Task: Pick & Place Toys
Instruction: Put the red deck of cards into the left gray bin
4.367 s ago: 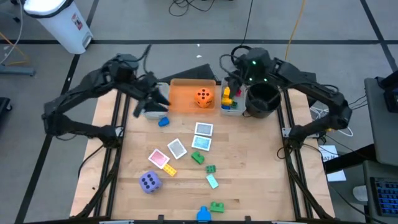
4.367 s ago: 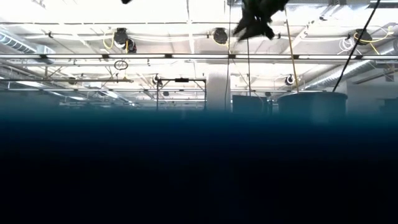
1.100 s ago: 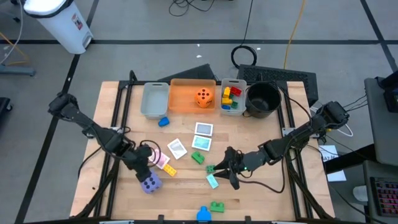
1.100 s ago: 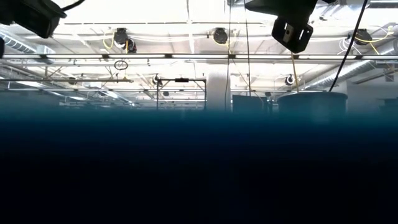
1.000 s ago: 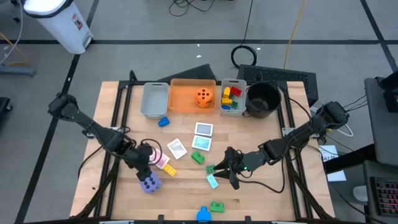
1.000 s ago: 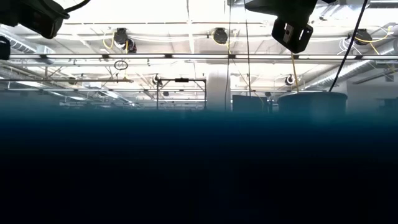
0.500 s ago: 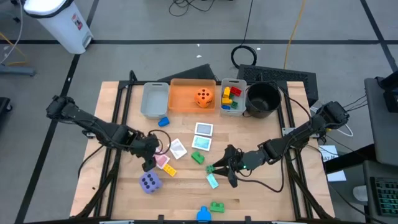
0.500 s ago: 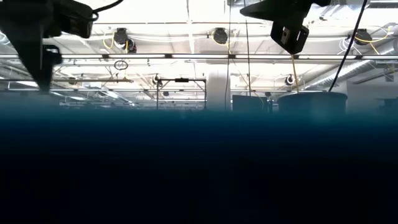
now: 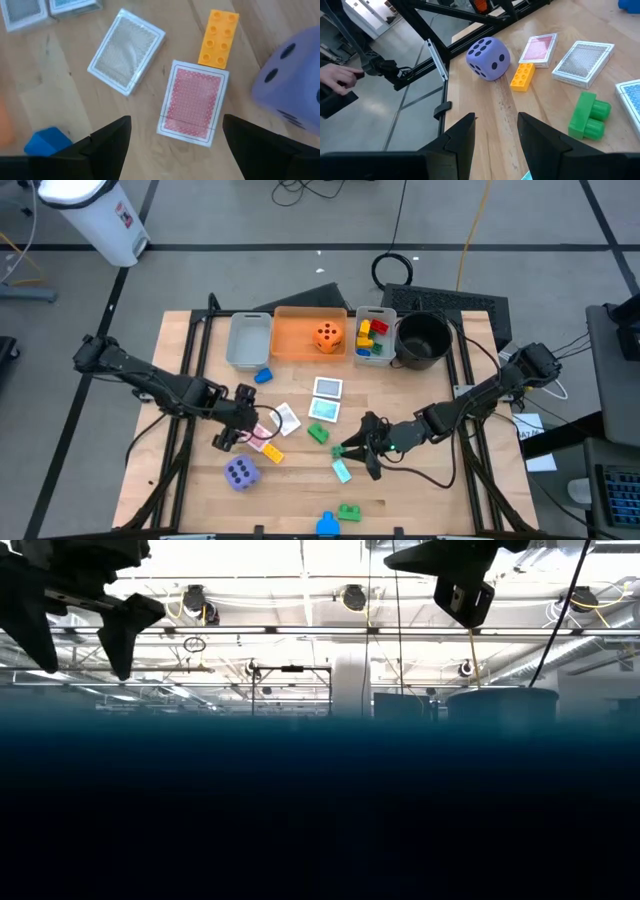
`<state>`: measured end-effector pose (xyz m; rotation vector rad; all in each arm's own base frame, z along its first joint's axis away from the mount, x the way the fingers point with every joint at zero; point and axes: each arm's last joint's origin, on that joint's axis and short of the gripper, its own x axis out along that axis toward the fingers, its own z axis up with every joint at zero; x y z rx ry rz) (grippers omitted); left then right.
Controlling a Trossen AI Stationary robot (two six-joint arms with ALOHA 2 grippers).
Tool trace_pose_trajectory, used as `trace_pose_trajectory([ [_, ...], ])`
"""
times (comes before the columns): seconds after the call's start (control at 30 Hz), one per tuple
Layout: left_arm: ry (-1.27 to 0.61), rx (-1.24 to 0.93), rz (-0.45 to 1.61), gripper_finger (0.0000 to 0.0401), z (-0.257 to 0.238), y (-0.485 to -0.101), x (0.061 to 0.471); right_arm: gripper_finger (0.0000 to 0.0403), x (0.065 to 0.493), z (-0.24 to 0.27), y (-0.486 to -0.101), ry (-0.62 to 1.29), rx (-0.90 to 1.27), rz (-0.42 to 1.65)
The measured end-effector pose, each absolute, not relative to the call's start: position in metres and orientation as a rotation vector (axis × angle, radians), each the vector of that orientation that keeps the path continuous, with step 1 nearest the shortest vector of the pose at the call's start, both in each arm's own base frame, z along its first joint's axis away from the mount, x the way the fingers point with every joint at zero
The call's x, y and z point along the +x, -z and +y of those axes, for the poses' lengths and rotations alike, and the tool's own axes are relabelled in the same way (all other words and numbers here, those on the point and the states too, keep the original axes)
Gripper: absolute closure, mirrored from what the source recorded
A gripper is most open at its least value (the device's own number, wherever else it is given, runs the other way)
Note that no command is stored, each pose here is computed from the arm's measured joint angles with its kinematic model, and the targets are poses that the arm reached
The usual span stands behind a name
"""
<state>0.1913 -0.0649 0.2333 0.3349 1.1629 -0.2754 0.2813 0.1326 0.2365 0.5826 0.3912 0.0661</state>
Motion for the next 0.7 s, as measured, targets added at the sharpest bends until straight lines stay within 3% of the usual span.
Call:
trace_pose_trajectory([
  [0.5,0.249,0.392,1.153,0.0084,-0.064,-0.233,0.192,0.0261,0.284,0.127,-0.236,-0.044,0.592,0.385],
  [0.7,0.322,0.424,1.173,0.0041,-0.064,-0.232,0.19,0.0261,0.286,0.122,-0.236,-0.025,0.609,0.381],
])
